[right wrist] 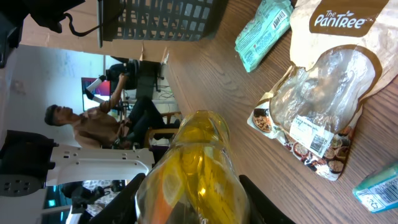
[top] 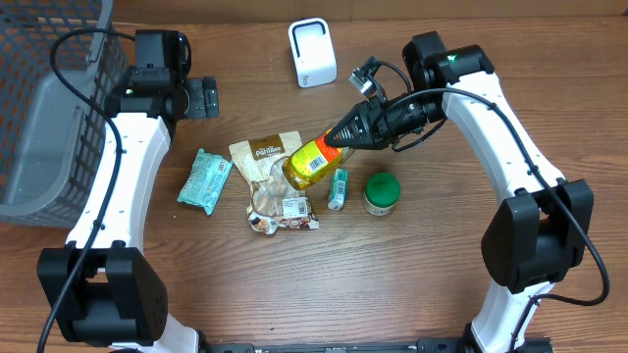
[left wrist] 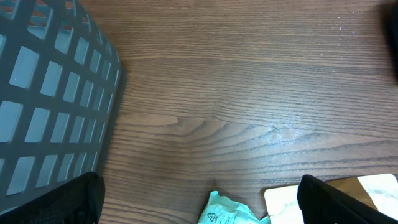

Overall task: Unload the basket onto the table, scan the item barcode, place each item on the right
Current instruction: 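Lift the yellow bottle and tilt it sideways with the right gripper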

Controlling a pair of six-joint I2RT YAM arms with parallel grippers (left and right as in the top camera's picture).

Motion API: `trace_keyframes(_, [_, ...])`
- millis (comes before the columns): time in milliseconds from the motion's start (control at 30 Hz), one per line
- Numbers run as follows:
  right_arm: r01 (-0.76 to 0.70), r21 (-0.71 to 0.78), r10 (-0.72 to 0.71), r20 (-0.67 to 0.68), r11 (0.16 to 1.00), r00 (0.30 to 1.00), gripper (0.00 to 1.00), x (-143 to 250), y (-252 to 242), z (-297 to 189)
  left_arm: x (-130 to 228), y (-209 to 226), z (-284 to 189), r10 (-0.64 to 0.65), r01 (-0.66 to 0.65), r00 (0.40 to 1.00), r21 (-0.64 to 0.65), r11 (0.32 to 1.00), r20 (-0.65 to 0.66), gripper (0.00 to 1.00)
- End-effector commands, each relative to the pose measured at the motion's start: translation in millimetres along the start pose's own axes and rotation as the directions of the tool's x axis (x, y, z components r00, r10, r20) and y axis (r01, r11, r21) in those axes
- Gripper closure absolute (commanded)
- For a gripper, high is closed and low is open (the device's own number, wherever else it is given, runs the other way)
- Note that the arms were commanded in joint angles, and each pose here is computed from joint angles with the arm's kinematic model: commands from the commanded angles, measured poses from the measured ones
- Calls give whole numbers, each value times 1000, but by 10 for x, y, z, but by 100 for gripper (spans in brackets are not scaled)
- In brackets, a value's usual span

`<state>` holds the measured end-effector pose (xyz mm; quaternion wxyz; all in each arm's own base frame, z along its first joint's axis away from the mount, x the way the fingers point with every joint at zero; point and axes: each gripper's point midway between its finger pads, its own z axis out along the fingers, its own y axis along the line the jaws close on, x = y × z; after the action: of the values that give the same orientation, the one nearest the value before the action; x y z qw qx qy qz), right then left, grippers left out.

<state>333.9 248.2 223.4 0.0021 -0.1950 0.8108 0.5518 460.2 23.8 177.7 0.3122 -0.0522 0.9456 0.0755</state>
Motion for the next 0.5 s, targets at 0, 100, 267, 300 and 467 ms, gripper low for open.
trace_keyframes(0, [71,-52,-70,26,996,997,64,-17,269,-35,-117,5,-114,18,-18,999,1,1000,38,0])
trace_keyframes(100, [82,-55,-81,20,995,996,64,-15,285,-1,-117,5,-114,18,-18,999,1,1000,38,0])
trace_keyframes(267, [95,-57,-94,15,994,995,64,-14,303,34,-117,5,-114,18,-18,999,1,1000,38,0])
trace_keyframes(300, [95,-57,-95,13,994,995,64,-11,305,42,-117,5,-114,18,-18,999,1,1000,38,0])
trace_keyframes(467, [98,-59,-98,8,993,995,64,-1,319,65,-117,5,-114,18,-18,999,1,1000,38,0])
